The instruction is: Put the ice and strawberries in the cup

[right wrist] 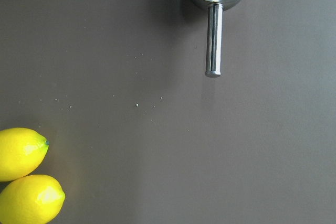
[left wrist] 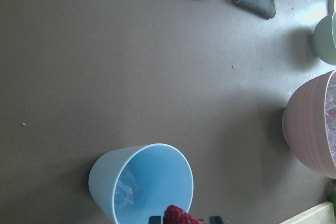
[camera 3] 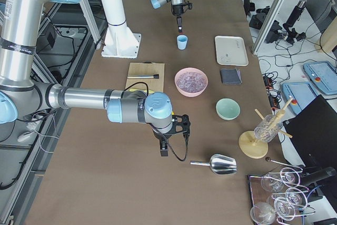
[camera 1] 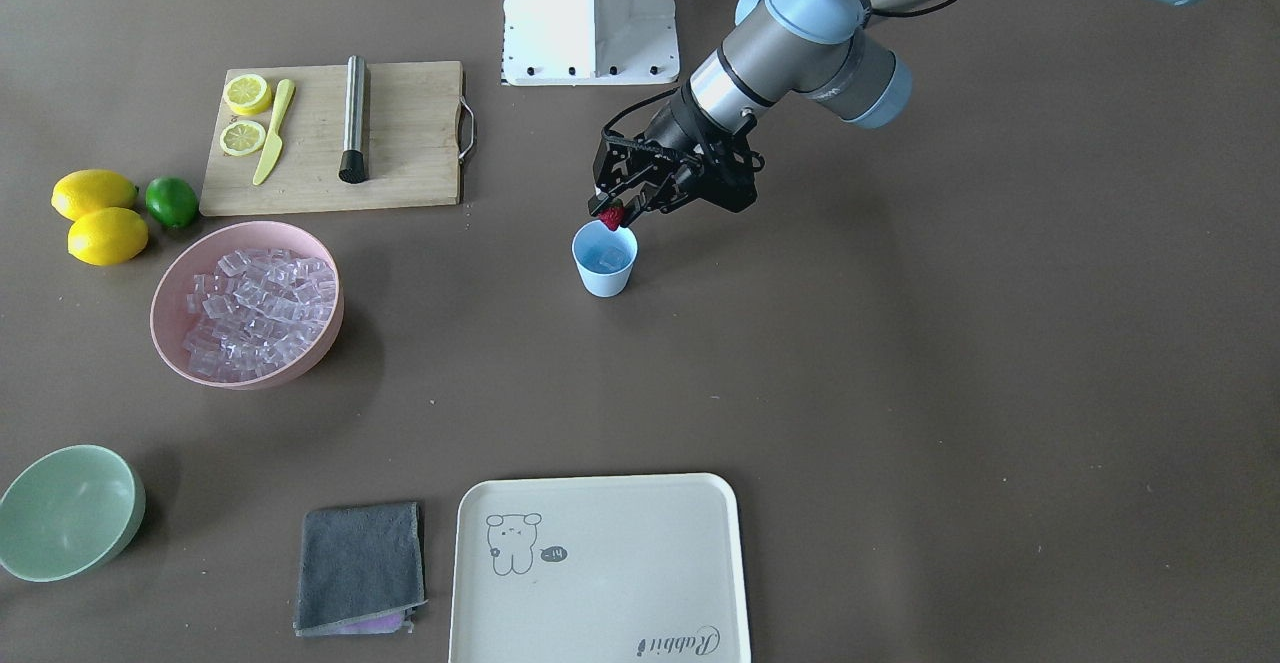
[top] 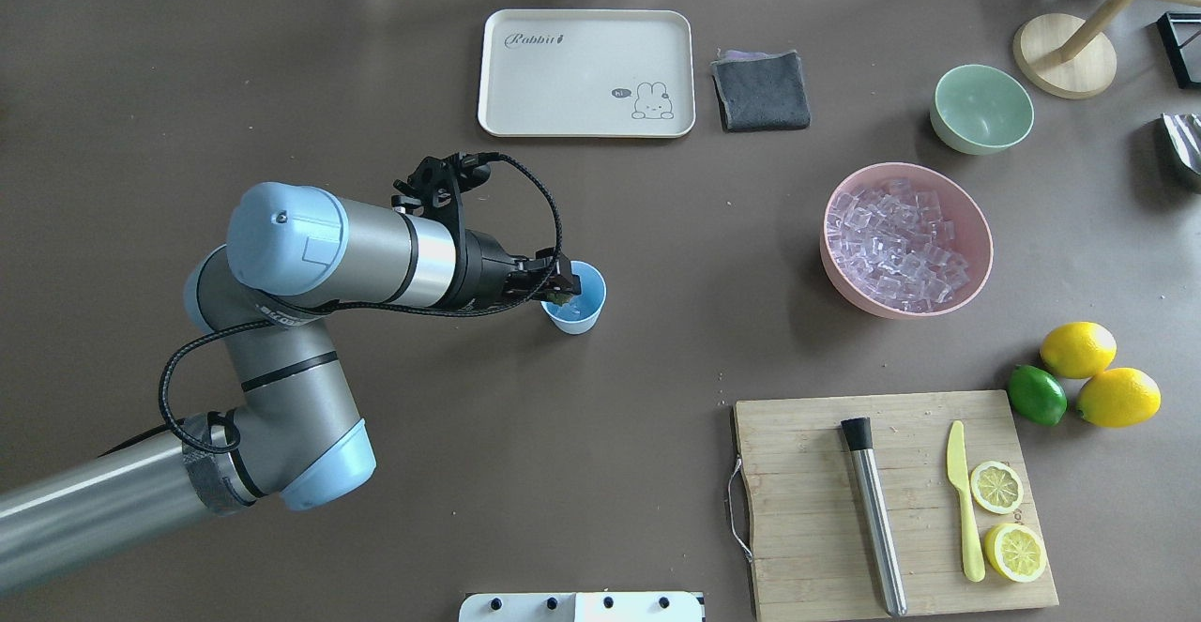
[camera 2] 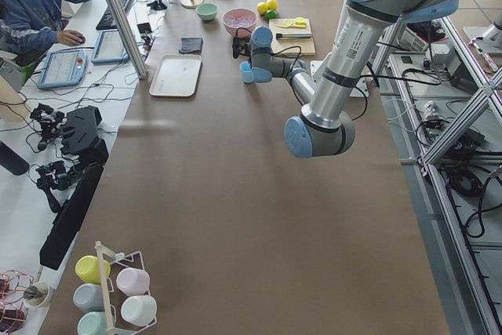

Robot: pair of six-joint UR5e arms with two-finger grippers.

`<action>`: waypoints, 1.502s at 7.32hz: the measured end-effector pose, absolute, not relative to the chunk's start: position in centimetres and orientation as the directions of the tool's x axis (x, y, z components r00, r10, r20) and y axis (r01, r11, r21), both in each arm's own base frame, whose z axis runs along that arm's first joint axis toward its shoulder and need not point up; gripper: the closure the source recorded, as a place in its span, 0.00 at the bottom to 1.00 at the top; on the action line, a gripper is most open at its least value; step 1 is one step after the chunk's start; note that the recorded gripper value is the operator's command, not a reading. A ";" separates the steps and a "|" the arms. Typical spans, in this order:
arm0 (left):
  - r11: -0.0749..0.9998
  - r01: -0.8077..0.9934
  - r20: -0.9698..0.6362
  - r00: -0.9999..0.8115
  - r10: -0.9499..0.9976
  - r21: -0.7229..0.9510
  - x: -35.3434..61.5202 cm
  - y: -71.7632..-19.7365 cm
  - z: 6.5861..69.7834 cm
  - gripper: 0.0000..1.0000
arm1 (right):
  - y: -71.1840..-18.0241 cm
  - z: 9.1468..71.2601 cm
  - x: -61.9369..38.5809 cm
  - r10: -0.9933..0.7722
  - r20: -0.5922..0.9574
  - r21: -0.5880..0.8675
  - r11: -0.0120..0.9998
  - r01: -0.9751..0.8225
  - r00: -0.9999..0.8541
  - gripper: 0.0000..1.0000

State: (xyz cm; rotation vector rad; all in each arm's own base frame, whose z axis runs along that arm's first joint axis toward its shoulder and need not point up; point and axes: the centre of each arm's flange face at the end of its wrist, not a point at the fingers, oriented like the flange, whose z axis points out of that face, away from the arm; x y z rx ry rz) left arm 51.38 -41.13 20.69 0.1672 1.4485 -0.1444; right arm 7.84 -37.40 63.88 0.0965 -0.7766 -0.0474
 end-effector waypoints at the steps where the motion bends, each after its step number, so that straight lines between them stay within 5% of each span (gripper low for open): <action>1: 0.979 0.201 -0.993 0.117 0.003 0.027 51.4 -41.1 20.7 0.03 | -37.4 63.9 7.8 -0.078 0.697 0.104 0.995 0.007 0.712 0.00; 5: 0.985 0.171 -0.978 0.210 -0.014 0.022 47.8 -44.4 24.8 0.03 | -37.0 64.4 7.8 -0.076 0.699 0.098 0.995 0.010 0.711 0.00; 11: 0.952 -0.044 -0.765 0.584 0.271 0.304 18.1 -56.2 46.0 0.03 | -36.4 66.1 7.8 -0.056 0.697 0.068 0.998 0.012 0.715 0.00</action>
